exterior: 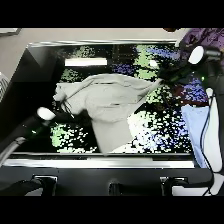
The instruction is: Fold the clothes and pants, and hang the long-sleeved shirts on hangers.
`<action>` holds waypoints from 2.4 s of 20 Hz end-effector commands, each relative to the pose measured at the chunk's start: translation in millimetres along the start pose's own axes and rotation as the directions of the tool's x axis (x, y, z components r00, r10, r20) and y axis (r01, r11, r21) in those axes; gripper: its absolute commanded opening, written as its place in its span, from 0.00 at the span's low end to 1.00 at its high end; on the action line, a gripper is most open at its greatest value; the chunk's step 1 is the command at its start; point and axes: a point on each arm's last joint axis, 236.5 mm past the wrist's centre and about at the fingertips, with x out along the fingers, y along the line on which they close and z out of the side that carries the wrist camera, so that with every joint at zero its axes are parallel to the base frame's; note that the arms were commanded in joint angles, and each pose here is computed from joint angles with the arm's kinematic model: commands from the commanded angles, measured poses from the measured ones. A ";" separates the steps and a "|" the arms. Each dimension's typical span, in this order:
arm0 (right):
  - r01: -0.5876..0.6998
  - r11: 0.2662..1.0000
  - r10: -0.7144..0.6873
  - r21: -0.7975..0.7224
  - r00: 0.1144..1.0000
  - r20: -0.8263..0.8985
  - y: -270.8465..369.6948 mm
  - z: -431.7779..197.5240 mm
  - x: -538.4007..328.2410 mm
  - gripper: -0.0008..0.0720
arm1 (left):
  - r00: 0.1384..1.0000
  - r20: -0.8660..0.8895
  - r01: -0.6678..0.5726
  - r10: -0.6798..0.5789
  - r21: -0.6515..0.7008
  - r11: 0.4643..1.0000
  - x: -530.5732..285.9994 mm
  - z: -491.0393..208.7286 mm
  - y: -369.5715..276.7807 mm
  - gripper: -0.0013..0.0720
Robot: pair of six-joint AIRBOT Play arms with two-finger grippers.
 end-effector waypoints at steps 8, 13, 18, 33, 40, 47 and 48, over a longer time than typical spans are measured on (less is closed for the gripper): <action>0.026 0.983 0.107 -0.180 0.713 0.693 25.0 41.2 -289.1 0.05 | 0.565 0.824 -0.478 0.032 0.295 0.827 -449.1 136.3 -139.9 0.04; 0.023 0.977 0.170 -0.210 0.506 0.846 25.2 -29.4 -424.5 0.05 | 0.246 0.969 -0.621 0.000 0.157 0.768 -567.3 55.8 -165.6 0.04; 0.011 0.978 0.179 -0.207 0.466 0.867 19.7 -68.6 -458.0 0.05 | 0.212 0.977 -0.575 -0.010 0.132 0.807 -578.7 34.2 -167.1 0.04; -0.004 0.999 -0.001 0.043 0.992 0.129 -3.1 39.5 37.7 0.05 | 0.739 0.522 -0.578 0.426 0.167 0.799 -204.3 303.7 66.7 0.04; -0.092 0.987 0.093 0.132 0.996 0.001 8.0 17.4 138.5 0.14 | 0.797 0.386 -0.560 0.465 0.183 0.808 -98.6 304.7 113.6 0.26; -0.088 0.992 0.079 -0.086 0.991 -0.105 12.2 -10.9 70.2 0.53 | 0.740 0.329 -0.656 0.587 0.157 0.738 -191.0 276.1 125.6 0.66; -0.066 0.988 0.051 -0.137 0.993 -0.108 7.6 -14.1 51.6 0.52 | 0.745 0.332 -0.641 0.579 0.113 0.760 -211.0 272.3 125.4 0.66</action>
